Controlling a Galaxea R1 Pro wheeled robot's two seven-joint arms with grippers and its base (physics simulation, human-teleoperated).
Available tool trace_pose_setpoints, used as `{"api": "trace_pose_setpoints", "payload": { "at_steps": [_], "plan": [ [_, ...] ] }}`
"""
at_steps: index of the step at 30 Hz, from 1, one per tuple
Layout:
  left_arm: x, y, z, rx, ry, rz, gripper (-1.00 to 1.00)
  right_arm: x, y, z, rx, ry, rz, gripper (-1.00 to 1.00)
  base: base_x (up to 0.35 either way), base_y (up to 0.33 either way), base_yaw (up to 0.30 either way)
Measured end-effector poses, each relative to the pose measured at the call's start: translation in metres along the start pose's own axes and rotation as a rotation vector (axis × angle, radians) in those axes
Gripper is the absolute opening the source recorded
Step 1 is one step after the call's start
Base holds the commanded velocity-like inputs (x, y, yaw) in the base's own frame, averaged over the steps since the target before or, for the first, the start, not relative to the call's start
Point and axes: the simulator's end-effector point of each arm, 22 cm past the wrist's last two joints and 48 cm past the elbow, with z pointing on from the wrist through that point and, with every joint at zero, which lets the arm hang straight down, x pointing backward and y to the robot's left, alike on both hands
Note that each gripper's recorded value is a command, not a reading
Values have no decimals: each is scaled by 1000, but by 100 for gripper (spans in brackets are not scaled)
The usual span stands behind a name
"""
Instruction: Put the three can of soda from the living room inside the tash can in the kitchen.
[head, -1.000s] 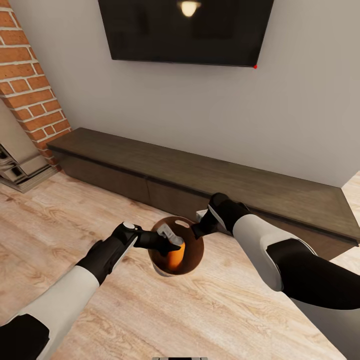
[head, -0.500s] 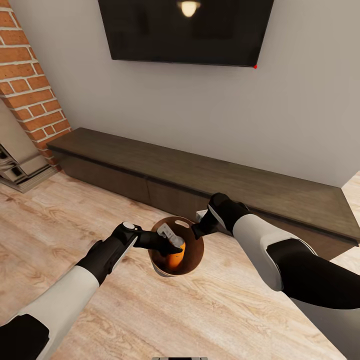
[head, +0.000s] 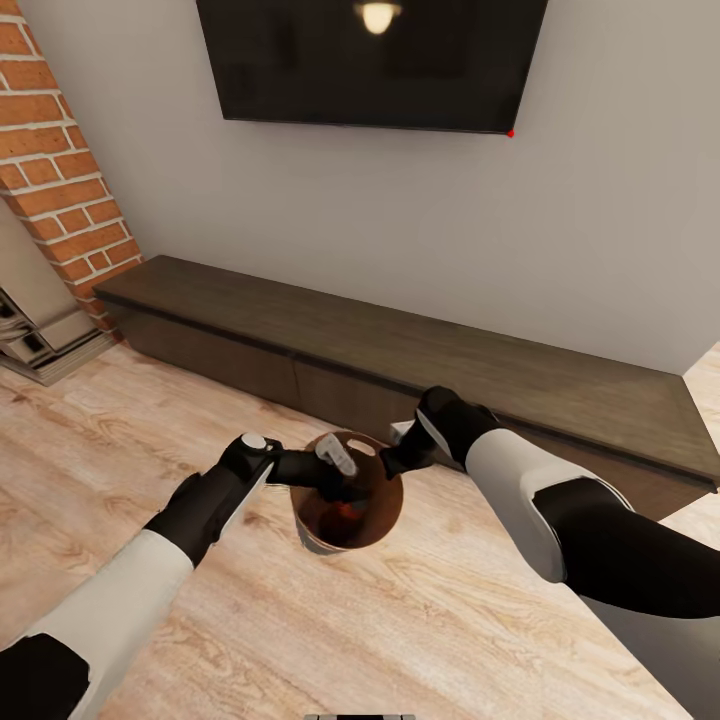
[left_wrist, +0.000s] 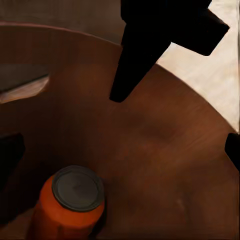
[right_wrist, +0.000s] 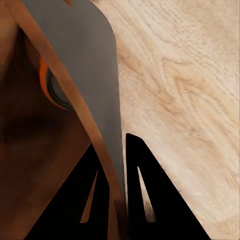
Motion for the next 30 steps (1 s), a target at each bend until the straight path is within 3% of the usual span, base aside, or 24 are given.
{"api": "trace_pose_setpoints", "payload": {
  "at_steps": [3, 6, 9, 12, 13, 15, 18, 19, 21, 22, 24, 26, 29, 30],
  "plan": [
    [-9, -11, -20, 33, -35, 46, 100, 0, 4, 1, -20, -1, 12, -100, 0, 0, 0],
    [-17, -5, -62, 42, -93, 49, 100, 3, -2, 2, 10, 7, -6, -100, 0, 0, 0],
    [-13, 13, -113, 5, -177, 7, 100, 4, -2, 3, 8, 9, -4, -100, 0, 0, 0],
    [-7, 24, -160, -26, -259, -34, 100, 5, -7, 1, -17, 0, 33, -100, 0, 0, 0],
    [-6, 27, -171, -33, -278, -41, 100, 6, -12, 1, -7, 1, 32, -100, 0, 0, 0],
    [-6, 40, -215, -68, -362, -67, 100, 13, -30, 1, 14, 10, 48, -100, 0, 0, 0],
    [-3, 58, -251, -134, -435, -99, 100, 28, -50, 8, 66, 38, 36, -100, 0, 0, 0],
    [6, 71, -271, -190, -468, -132, 100, 37, -53, 14, 56, 47, 56, -100, 0, 0, 0],
    [24, 84, -287, -259, -488, -177, 100, 48, -57, 20, 50, 61, 76, -100, 0, 0, 0],
    [55, 101, -296, -372, -489, -248, 100, 58, -62, 26, 29, 66, 112, -100, 0, 0, 0],
    [80, 111, -298, -461, -482, -293, 100, 68, -73, 30, 54, 79, 105, -100, 0, 0, 0],
    [131, 129, -298, -678, -464, -355, 100, 82, -89, 38, 55, 72, 119, -100, 0, 0, 0],
    [190, 124, -283, -818, -441, -400, 100, 99, -108, 44, 73, 72, 127, -100, 0, 0, 0],
    [203, 120, -279, -833, -436, -409, 100, 104, -112, 46, 81, 80, 125, -100, 0, 0, 0]
  ]
}}
